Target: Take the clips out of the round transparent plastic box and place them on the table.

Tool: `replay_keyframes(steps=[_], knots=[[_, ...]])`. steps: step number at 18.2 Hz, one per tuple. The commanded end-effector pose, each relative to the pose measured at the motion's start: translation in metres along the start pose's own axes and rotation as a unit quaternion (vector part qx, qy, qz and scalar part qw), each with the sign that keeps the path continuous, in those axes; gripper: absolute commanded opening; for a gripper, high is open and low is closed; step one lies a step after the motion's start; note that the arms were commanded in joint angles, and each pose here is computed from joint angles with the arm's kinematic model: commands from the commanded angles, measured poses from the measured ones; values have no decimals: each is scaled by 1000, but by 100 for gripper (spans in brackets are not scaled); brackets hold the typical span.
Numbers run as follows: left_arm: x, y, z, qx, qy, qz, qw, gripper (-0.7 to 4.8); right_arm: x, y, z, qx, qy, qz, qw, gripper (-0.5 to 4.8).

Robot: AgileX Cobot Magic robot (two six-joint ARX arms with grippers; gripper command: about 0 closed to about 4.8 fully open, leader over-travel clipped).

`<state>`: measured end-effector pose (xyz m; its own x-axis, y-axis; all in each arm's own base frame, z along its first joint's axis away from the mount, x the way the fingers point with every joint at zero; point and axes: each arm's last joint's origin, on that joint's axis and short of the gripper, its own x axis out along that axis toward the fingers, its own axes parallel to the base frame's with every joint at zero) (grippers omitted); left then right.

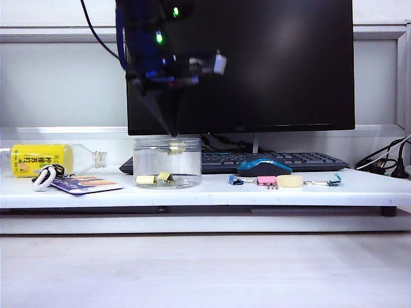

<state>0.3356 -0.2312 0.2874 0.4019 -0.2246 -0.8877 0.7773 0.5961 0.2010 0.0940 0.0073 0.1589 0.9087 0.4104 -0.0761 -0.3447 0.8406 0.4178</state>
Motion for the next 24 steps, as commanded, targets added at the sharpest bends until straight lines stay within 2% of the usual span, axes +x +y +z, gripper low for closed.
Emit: replay_keyframes(steps=[1,4,6,8,12,17,20,22,23,24], knots=[[-27,1,-1,-1,-23,10,1000,-6,0,1,2,-5,-6,1,1000,148],[-54,14,-9,-19,-33,62,997,-6,0,1,1,-3,-3,0,1000,148],[-64,29,-18,-51,-30,80,995,-6,0,0,0,-2,3,-3,1000,148],[-63,52,-33,-91,-15,76,993,-6,0,0,-1,-3,5,-2,1000,148],[-48,81,-55,-157,-31,5,987,-6,0,0,-1,-3,5,-2,1000,148],[-11,78,-60,-156,-21,-15,987,-6,0,0,-1,-2,5,-3,1000,148],[8,78,-60,-157,10,6,988,0,0,0,-1,-2,5,-3,1000,148],[14,78,-61,-157,17,4,987,69,0,0,-1,-2,6,-4,1000,148],[14,78,-61,-157,18,4,987,90,0,0,-1,-2,6,-4,1000,148],[14,78,-61,-157,17,4,987,90,0,0,-1,-2,6,-4,1000,148]])
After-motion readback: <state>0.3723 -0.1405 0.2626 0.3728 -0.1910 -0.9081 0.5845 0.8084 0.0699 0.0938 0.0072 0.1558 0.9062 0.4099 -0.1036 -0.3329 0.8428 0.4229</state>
